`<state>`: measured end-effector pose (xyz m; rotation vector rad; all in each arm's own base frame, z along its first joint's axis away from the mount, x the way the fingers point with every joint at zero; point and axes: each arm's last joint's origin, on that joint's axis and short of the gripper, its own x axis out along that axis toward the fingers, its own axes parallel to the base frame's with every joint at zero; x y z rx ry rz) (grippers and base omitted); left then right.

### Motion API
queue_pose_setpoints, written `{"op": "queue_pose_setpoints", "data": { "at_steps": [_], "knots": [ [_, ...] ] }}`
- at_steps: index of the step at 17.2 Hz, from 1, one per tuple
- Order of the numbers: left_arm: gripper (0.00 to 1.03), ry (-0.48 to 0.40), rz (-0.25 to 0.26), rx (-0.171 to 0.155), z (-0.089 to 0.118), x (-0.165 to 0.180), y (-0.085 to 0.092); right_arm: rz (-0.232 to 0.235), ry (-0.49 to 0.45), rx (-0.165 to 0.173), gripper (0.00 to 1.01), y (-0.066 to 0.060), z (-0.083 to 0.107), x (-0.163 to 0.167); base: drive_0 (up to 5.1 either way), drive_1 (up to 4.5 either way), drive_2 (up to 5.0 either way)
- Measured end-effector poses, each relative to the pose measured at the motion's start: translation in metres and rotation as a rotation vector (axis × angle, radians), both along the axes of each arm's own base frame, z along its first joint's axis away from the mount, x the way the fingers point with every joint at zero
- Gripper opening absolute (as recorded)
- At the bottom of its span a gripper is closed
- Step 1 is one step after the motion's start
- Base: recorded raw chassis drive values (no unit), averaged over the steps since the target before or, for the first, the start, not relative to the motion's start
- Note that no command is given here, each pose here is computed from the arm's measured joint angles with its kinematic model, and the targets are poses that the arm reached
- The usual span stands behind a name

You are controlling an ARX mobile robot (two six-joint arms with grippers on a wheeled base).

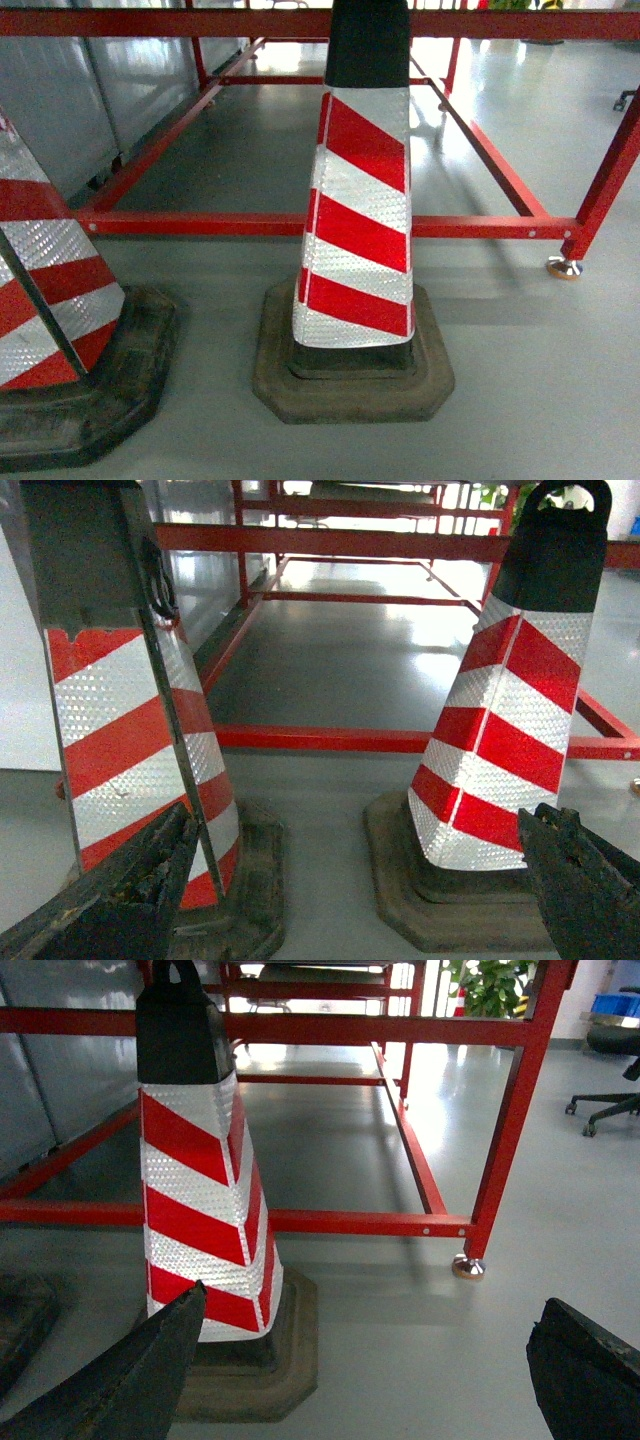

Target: Place box next to blue box on left shelf

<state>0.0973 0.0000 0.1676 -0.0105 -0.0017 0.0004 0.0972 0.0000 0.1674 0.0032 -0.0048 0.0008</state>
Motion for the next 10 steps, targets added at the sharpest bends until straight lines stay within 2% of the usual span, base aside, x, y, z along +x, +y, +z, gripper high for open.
{"op": "queue_pose_setpoints", "data": {
  "at_steps": [10],
  "knots": [
    [0.98, 0.002, 0.000, 0.005, -0.0001, 0.0000, 0.0000, -0.001, 0.000, -0.001, 0.98, 0.0000, 0.0000, 0.0000, 0.0, 0.00, 0.0]
  ]
}}
